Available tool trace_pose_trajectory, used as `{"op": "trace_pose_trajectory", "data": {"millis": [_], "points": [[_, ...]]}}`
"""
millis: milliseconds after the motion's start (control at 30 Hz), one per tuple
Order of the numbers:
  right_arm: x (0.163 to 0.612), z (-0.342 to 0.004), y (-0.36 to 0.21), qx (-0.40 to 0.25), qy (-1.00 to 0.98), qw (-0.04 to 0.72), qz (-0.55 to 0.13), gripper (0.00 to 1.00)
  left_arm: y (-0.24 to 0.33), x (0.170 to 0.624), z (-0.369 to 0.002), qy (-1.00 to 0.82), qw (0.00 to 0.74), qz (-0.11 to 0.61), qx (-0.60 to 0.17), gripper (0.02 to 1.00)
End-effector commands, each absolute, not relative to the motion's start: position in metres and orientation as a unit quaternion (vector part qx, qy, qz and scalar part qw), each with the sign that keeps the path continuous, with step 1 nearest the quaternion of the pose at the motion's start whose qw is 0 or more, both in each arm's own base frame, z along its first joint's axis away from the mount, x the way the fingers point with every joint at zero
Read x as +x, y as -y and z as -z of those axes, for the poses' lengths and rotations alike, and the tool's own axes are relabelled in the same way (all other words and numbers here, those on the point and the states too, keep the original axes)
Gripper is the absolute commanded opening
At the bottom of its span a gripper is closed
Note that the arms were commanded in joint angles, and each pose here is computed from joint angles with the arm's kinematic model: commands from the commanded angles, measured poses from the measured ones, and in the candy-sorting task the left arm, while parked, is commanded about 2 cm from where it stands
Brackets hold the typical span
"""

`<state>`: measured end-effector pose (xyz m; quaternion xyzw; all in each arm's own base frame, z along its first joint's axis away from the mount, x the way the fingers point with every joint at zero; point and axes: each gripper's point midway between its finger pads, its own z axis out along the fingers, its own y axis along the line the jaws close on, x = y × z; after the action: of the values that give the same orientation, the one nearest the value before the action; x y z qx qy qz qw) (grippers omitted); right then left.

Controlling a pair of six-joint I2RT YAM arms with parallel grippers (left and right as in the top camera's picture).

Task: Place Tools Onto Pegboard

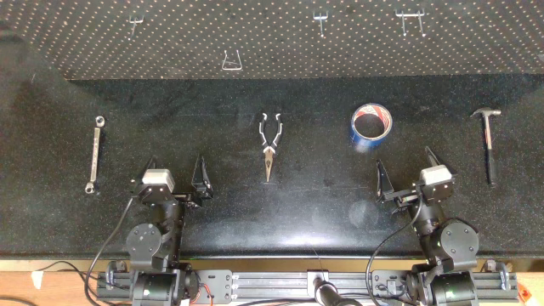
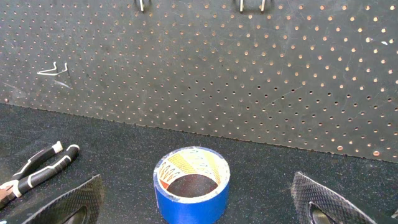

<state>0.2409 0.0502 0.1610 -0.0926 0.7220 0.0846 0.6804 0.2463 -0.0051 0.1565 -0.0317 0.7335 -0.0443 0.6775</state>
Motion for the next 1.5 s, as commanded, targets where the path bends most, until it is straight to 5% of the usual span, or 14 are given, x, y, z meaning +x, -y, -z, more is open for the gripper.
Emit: {"op": "trace_pose_trajectory", "data": {"millis": [33, 1233, 1300, 1433, 1500], "points": [[0.241, -0.160, -0.050, -0.084, -0.723, 0.680, -0.089, 0.982, 0.007, 0.246, -0.156, -0.734, 0.677, 0.044, -0.024, 0.996], [0.241, -0.160, -0.050, -0.084, -0.723, 0.680, -0.089, 0.982, 0.008, 0.246, -0.156, -0.734, 0.677, 0.046, -0.022, 0.993], [0.241, -0.160, -0.050, -0.084, -0.723, 0.680, -0.089, 0.980, 0.012, 0.244, -0.156, -0.739, 0.673, 0.014, 0.029, 0.993], [0.241, -0.160, -0.050, -0.084, -0.723, 0.680, -0.089, 0.982, -0.026, 0.213, -0.211, -0.871, 0.477, -0.093, 0.071, 0.993], [0.241, -0.160, -0.050, -0.084, -0.723, 0.680, -0.089, 0.982, -0.055, 0.220, -0.219, -0.911, 0.400, -0.101, 0.020, 0.993]]}}
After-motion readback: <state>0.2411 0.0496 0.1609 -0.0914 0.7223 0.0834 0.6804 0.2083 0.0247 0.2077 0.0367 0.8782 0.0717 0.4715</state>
